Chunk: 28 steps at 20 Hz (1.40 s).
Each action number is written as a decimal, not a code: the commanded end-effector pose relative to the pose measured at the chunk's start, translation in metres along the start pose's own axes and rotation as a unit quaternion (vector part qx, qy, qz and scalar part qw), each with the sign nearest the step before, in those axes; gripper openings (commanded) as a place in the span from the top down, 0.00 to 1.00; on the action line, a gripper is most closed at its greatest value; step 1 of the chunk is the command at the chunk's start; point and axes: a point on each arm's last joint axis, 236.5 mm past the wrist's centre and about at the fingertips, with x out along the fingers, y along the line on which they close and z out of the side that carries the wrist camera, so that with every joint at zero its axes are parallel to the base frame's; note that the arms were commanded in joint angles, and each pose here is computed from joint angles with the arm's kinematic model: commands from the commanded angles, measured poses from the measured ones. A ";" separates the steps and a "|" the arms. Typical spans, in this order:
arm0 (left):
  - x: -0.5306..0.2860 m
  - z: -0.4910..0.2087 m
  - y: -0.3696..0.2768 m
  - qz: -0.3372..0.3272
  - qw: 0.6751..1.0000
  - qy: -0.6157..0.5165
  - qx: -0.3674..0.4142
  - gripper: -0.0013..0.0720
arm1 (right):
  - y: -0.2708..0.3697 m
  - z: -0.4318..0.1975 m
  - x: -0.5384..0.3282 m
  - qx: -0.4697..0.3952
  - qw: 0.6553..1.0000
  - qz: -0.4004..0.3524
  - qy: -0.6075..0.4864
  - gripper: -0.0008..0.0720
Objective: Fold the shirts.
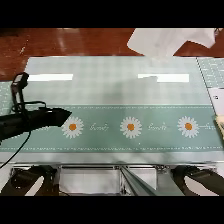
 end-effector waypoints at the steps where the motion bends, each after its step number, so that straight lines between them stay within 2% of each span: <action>1: -0.017 0.009 0.008 0.009 0.999 -0.042 -0.019 0.29 | 0.035 0.010 -0.058 -0.012 0.999 0.044 -0.002 0.96; 3: -0.019 0.012 0.018 0.026 0.998 -0.049 -0.013 0.29 | 0.059 -0.025 -0.058 -0.002 0.993 0.097 0.064 0.96; 5: -0.022 0.015 0.060 0.104 0.993 -0.055 -0.006 0.29 | 0.087 -0.064 -0.045 0.037 0.978 0.165 0.123 0.96; 7: -0.025 0.013 0.086 0.138 0.988 -0.059 -0.047 0.29 | 0.115 -0.109 -0.024 0.095 0.953 0.228 0.176 0.96; 10: -0.022 0.005 0.083 0.105 0.986 -0.051 -0.117 0.29 | 0.169 -0.206 0.015 0.145 0.915 0.269 0.265 0.96; 14: -0.018 -0.003 0.074 0.085 0.987 -0.035 -0.129 0.29 | 0.270 -0.352 0.043 0.179 0.848 0.298 0.400 0.96; 17: -0.011 -0.021 0.073 0.080 0.989 -0.002 -0.128 0.29 | 0.328 -0.424 0.063 0.207 0.815 0.295 0.454 0.95; 18: -0.007 -0.028 0.075 0.079 0.988 0.007 -0.133 0.29 | 0.338 -0.438 0.072 0.226 0.810 0.288 0.458 0.79; 19: -0.002 -0.036 0.076 0.079 0.987 0.017 -0.138 0.29 | 0.342 -0.447 0.080 0.247 0.805 0.281 0.460 0.43; 22: 0.003 -0.050 0.081 0.081 0.989 0.041 -0.114 0.29 | 0.299 -0.423 0.093 0.268 0.799 0.273 0.464 0.43; 24: -0.005 -0.057 0.103 0.133 0.987 0.058 -0.072 0.29 | 0.227 -0.387 0.088 0.272 0.812 0.247 0.454 0.43; 26: -0.017 -0.063 0.137 0.200 0.976 0.070 -0.060 0.29 | 0.120 -0.362 0.068 0.246 0.851 0.151 0.438 0.43; 27: -0.015 -0.067 0.142 0.204 0.972 0.076 -0.089 0.29 | 0.058 -0.355 0.049 0.231 0.869 0.073 0.431 0.43; 28: -0.003 -0.075 0.137 0.180 0.971 0.092 -0.131 0.29 | 0.003 -0.352 0.023 0.228 0.877 -0.006 0.423 0.43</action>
